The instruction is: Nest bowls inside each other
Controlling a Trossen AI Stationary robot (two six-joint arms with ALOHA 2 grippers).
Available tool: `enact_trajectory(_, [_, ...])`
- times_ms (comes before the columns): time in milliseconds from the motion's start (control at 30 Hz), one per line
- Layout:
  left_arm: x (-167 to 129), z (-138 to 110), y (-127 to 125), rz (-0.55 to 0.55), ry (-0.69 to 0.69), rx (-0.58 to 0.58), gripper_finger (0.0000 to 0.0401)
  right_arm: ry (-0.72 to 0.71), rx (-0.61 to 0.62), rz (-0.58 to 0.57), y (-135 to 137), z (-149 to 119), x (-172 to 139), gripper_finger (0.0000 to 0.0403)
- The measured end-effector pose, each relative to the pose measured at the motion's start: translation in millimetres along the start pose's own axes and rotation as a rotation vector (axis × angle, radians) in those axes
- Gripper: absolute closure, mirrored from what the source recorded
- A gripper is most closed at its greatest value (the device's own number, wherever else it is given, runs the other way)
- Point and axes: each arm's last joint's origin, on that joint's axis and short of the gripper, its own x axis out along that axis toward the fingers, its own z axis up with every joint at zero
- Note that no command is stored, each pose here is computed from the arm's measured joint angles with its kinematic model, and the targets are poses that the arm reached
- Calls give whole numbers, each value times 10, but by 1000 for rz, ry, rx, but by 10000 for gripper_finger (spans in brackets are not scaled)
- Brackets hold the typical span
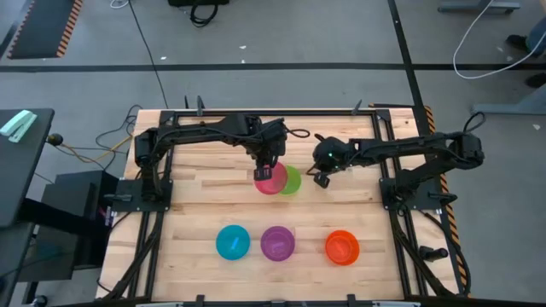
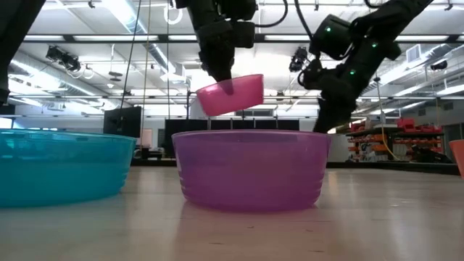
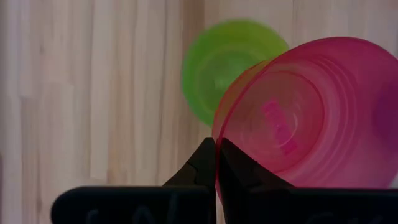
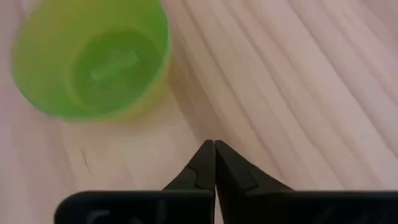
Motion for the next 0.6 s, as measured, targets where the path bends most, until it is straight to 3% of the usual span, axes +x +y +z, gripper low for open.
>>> enact_trajectory(167, [5, -30, -11, -6, 31, 1, 393, -32, 6, 96, -1, 68, 176, 398])
enact_trajectory(600, [-1, -108, -16, -11, 112, -24, 394, -48, 12, 181, 22, 75, 617, 401])
